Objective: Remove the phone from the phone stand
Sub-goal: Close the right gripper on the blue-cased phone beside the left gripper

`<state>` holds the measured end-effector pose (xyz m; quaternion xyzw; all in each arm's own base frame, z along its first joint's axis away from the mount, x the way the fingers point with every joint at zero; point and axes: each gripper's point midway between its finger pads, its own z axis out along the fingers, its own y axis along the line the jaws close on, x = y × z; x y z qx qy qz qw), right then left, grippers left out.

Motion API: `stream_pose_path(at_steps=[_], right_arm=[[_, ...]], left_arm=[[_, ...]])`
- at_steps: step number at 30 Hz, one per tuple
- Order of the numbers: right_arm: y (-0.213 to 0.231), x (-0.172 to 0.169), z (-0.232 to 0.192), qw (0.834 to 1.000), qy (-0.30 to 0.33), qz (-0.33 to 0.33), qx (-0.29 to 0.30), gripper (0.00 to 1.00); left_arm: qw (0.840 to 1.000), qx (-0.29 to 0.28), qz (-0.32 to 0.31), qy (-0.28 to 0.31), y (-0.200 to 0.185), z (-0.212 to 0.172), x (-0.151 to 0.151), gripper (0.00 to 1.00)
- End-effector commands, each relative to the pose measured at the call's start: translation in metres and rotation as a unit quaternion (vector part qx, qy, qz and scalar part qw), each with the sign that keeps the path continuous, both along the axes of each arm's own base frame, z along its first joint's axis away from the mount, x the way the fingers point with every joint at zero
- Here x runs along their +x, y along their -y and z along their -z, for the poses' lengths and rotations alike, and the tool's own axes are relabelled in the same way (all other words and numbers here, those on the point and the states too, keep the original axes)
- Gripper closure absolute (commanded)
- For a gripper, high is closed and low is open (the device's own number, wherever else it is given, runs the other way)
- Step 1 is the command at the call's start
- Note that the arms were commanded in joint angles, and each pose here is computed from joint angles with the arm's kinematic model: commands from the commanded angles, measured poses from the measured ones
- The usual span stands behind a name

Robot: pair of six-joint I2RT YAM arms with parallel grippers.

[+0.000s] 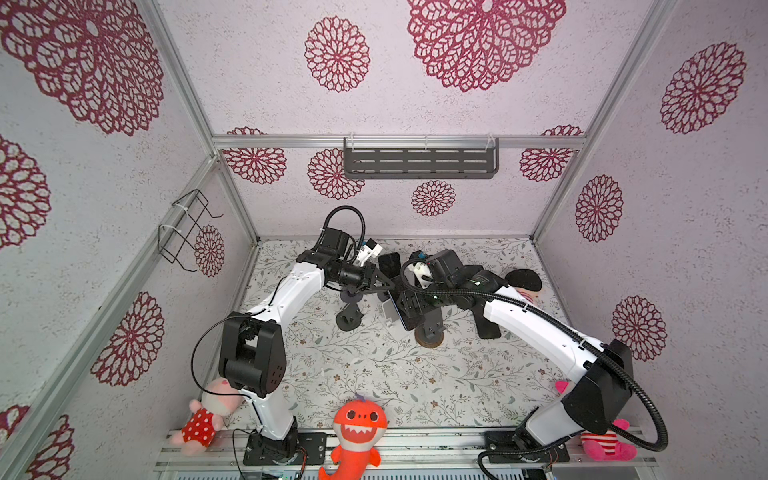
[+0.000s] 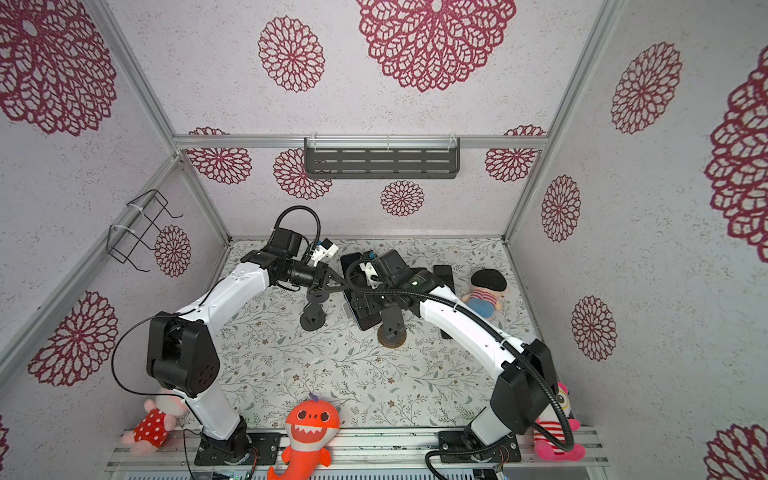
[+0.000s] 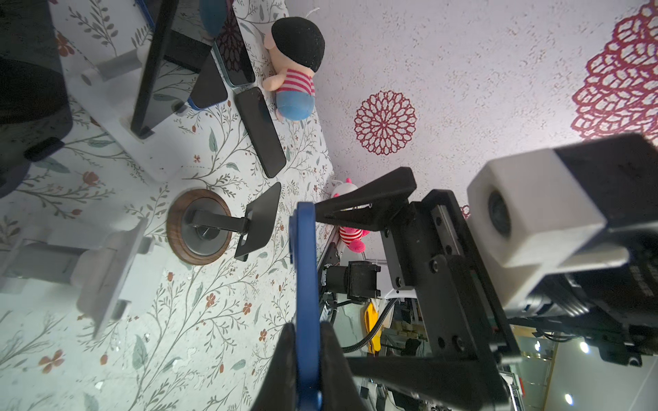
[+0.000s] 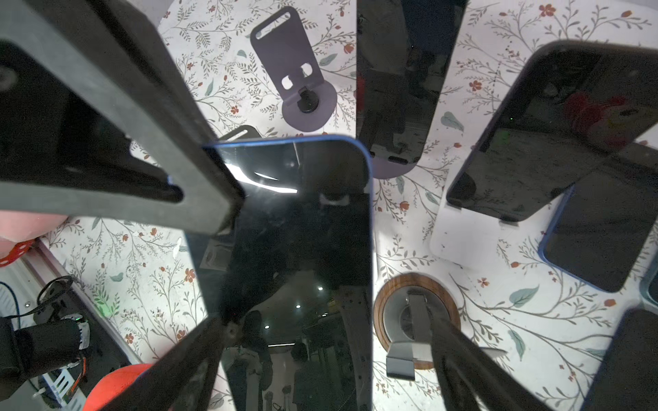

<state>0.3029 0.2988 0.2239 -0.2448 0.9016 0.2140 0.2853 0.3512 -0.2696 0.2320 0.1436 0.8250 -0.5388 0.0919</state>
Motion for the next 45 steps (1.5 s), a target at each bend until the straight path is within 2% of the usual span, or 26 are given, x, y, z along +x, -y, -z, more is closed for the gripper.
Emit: stream_pose_path(at_steps=[1, 8, 15, 21, 26, 33, 37, 45], right_arm=[[-0.011, -0.003, -0.018, 0.999, 0.019, -0.019, 0.023, 0.06], [-0.015, -0.004, -0.011, 1.0, 0.024, -0.012, 0.006, 0.14], [-0.02, -0.003, 0.003, 1.0, 0.02, -0.008, -0.015, 0.17], [-0.027, 0.001, 0.005, 1.0, 0.026, -0.01, -0.009, 0.17], [-0.026, 0.002, 0.002, 0.999, 0.034, -0.005, -0.002, 0.22], [-0.024, 0.002, 0.001, 0.999, 0.041, 0.003, 0.006, 0.34], [-0.024, 0.004, -0.002, 0.999, 0.047, 0.005, 0.011, 0.36], [-0.025, 0.006, -0.006, 0.998, 0.058, 0.007, 0.019, 0.4]], left_arm=[[0.999, -0.028, 0.008, 0.022, 0.0, -0.021, -0.002, 1.0], [0.999, -0.028, 0.003, 0.026, -0.001, -0.021, 0.0, 1.0], [0.999, -0.034, -0.001, 0.023, -0.001, -0.021, 0.002, 1.0], [0.999, -0.034, -0.001, 0.025, -0.001, -0.021, 0.002, 1.0], [0.999, -0.034, -0.001, 0.025, -0.001, -0.021, 0.002, 1.0], [0.999, -0.035, -0.001, 0.027, -0.002, -0.022, 0.002, 1.0], [0.999, -0.035, -0.002, 0.027, -0.002, -0.022, 0.002, 1.0], [0.999, -0.034, -0.003, 0.026, -0.002, -0.021, 0.003, 0.78]])
